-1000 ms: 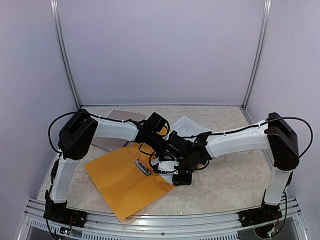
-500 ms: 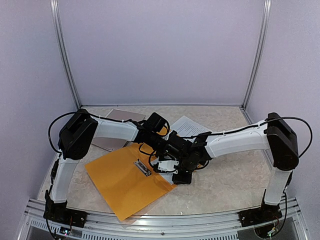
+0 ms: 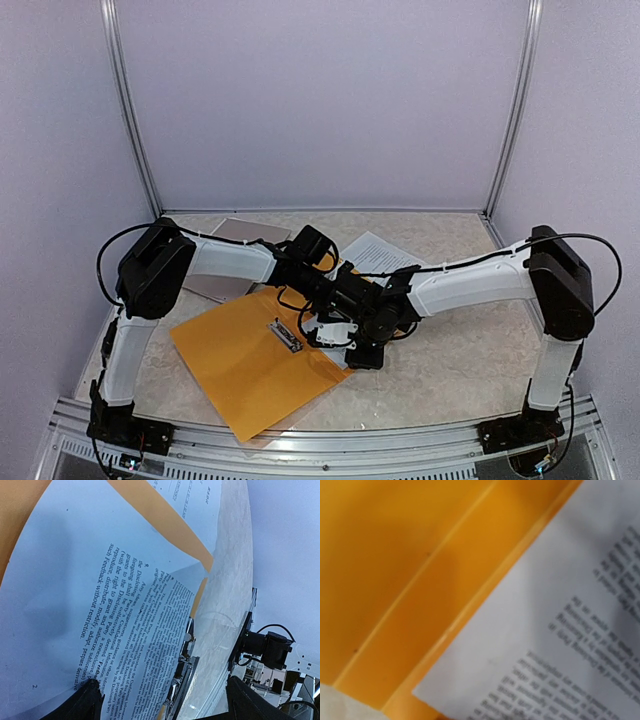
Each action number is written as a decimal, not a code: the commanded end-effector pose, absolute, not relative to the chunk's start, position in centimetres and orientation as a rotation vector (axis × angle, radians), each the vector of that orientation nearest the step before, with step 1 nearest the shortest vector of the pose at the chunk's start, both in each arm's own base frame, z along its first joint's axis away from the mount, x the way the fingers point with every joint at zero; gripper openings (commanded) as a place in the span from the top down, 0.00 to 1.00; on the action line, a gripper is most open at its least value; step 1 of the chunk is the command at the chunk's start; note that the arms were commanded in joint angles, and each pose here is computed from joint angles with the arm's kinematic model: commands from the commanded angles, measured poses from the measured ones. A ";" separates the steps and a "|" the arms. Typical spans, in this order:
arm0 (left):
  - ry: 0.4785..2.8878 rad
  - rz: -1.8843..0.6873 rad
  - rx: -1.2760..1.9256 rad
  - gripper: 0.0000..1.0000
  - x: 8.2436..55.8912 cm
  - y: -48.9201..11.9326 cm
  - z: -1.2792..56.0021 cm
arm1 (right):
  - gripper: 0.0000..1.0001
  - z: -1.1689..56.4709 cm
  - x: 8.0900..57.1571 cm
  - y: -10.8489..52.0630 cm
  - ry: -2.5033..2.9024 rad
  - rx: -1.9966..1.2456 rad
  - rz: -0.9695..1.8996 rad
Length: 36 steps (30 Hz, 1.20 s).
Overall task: Put the files into the folder
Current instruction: Clamp the file and folder together.
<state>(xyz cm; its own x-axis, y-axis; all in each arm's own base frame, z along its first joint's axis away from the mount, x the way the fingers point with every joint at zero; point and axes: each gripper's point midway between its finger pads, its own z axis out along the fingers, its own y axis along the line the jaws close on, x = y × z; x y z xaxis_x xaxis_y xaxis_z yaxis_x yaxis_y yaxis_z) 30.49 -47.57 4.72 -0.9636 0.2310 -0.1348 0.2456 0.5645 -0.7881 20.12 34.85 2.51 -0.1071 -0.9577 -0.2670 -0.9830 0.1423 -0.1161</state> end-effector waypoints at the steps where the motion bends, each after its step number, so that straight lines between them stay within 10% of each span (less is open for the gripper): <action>1: 2.870 -1.306 0.346 0.18 29.7 -45.8 1.8 | 0.71 1.2 20.0 33.8 2.192 -1.916 0.106; 36: 2.881 -1.263 0.345 0.21 29.7 -45.3 1.7 | 0.87 7.4 21.5 32.1 2.173 -1.733 0.019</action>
<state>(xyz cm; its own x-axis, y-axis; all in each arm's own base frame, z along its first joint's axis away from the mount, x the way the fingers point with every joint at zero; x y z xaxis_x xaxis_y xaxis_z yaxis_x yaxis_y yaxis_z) 30.70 -47.30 4.61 -0.9660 0.2181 -0.1390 0.2405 0.5599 -0.7929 21.23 33.45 6.09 -0.1437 -0.9458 -0.2914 -0.9612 0.2035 -0.1865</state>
